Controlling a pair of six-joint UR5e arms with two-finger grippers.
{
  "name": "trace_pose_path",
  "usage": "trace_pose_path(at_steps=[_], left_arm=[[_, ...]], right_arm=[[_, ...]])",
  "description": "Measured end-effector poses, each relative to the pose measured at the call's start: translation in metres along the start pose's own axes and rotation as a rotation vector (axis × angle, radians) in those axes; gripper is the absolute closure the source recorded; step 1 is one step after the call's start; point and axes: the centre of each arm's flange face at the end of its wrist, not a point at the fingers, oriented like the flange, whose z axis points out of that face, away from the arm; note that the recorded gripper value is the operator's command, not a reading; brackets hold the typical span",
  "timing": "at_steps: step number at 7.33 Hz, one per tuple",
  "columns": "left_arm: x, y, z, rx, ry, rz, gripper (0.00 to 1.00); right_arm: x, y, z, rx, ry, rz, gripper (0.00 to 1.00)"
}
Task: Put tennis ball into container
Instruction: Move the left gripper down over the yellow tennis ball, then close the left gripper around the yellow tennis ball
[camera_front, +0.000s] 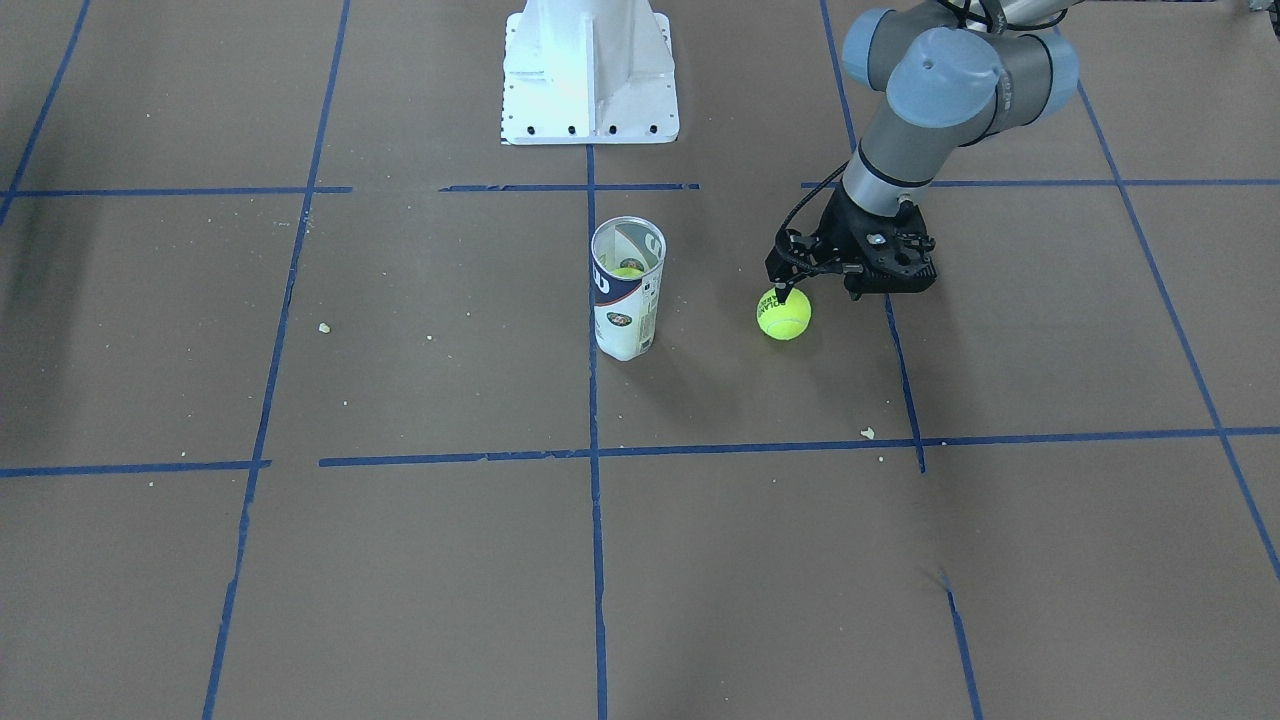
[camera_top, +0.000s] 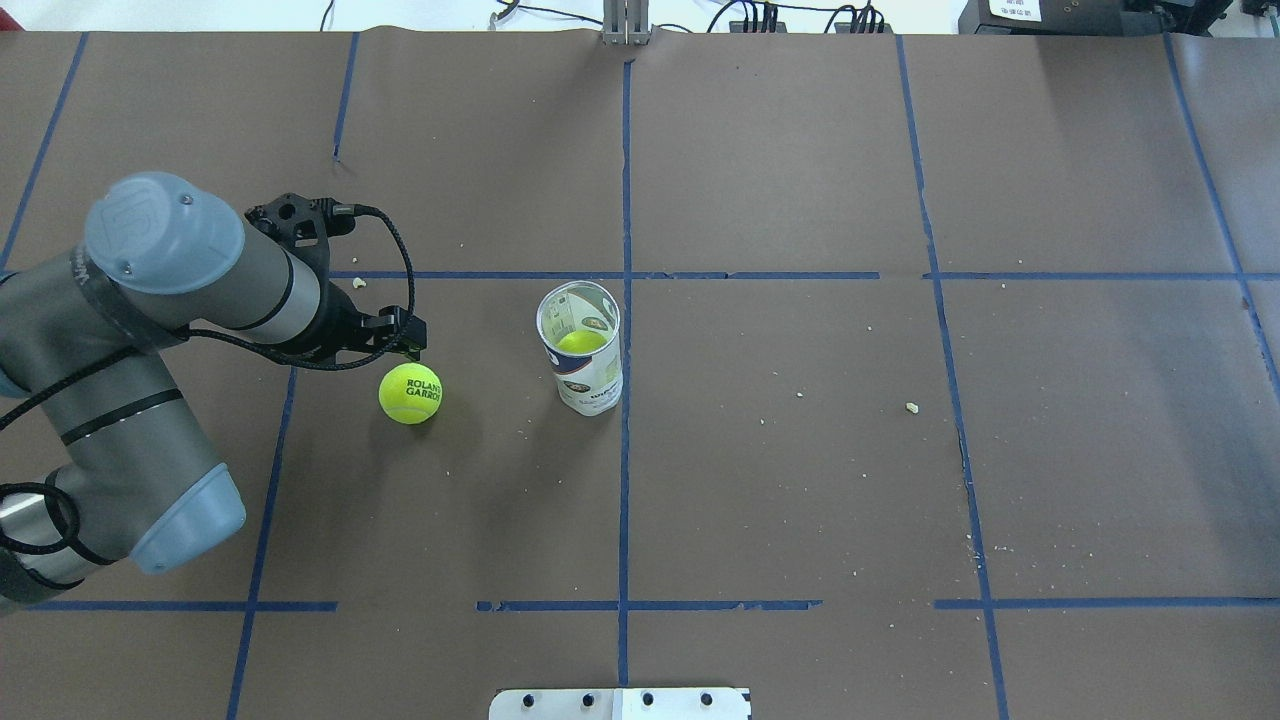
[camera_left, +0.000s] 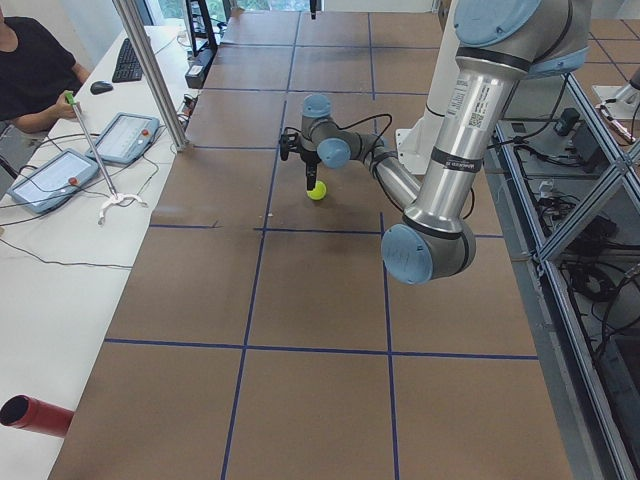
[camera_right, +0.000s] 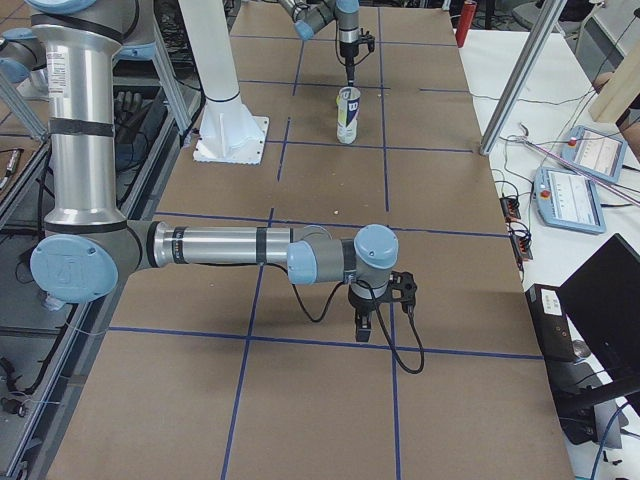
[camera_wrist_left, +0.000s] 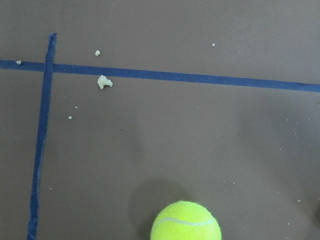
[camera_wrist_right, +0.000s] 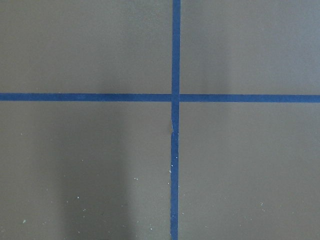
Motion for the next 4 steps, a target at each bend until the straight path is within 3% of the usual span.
trace_pose_path(at_steps=[4], left_arm=[[0.015,0.015,0.038,-0.004,-0.039,0.001,0.0]], right_arm=[[0.0,0.0,0.0,0.0,0.0,0.0,0.0]])
